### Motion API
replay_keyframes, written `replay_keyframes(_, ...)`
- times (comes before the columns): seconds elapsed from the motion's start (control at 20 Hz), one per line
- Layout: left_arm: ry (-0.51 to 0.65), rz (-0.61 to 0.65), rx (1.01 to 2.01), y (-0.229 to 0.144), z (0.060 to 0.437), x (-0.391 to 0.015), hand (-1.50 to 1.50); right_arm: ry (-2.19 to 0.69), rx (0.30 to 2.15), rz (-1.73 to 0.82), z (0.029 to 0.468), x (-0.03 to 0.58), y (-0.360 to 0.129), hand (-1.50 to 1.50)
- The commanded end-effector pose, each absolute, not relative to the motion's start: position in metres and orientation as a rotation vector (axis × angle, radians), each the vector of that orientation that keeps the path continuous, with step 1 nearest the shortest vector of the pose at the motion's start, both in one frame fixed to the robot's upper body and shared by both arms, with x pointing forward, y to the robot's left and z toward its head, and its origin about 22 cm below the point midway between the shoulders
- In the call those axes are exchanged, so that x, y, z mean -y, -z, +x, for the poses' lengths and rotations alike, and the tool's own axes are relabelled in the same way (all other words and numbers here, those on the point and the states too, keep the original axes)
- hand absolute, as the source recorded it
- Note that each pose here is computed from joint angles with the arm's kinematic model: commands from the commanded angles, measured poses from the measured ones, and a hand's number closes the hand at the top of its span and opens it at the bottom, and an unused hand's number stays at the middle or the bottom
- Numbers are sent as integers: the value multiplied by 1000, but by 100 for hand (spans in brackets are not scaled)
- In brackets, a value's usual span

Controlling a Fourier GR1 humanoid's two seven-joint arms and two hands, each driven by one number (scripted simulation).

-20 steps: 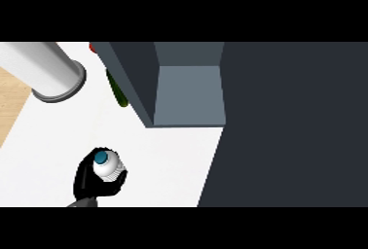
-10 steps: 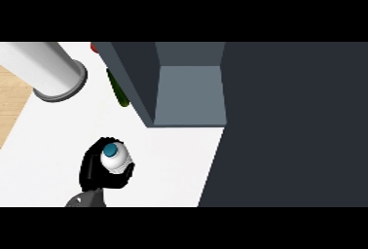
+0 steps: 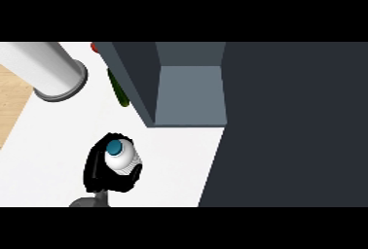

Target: Pick up the bottled water, place it into the cabinet and close the cabinet

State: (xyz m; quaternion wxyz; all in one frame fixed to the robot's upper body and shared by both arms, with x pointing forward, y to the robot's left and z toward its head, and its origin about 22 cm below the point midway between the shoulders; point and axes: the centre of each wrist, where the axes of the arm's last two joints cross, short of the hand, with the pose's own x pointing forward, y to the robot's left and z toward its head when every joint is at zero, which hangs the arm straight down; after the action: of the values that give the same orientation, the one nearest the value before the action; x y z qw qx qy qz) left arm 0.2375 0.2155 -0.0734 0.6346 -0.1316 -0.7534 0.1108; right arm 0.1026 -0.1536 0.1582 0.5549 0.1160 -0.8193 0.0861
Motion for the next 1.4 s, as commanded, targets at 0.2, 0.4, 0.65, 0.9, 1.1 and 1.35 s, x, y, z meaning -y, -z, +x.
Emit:
replay_keyframes(0.2, -219, -305, 1787, 29, 252, -169, 150, -202, 1998, 248, 93, 157, -183, -150)
replay_keyframes(0.4, -165, -293, 1817, 32, 253, -169, 150, -200, 1976, 268, 91, 141, -163, -150)
replay_keyframes(0.65, -181, -309, 1779, -18, 281, -132, 150, -204, 1983, 265, 82, 167, -180, -150)
replay_keyframes(0.9, -161, -257, 1818, -50, 305, -111, 150, -223, 1977, 283, 80, 161, -175, -150)
replay_keyframes(1.1, -176, -221, 1856, -64, 315, -108, 150, -199, 1971, 272, 80, 166, -179, -150)
replay_keyframes(1.35, -129, -144, 1845, -73, 348, -89, 150, -202, 1976, 279, 82, 164, -178, -150)
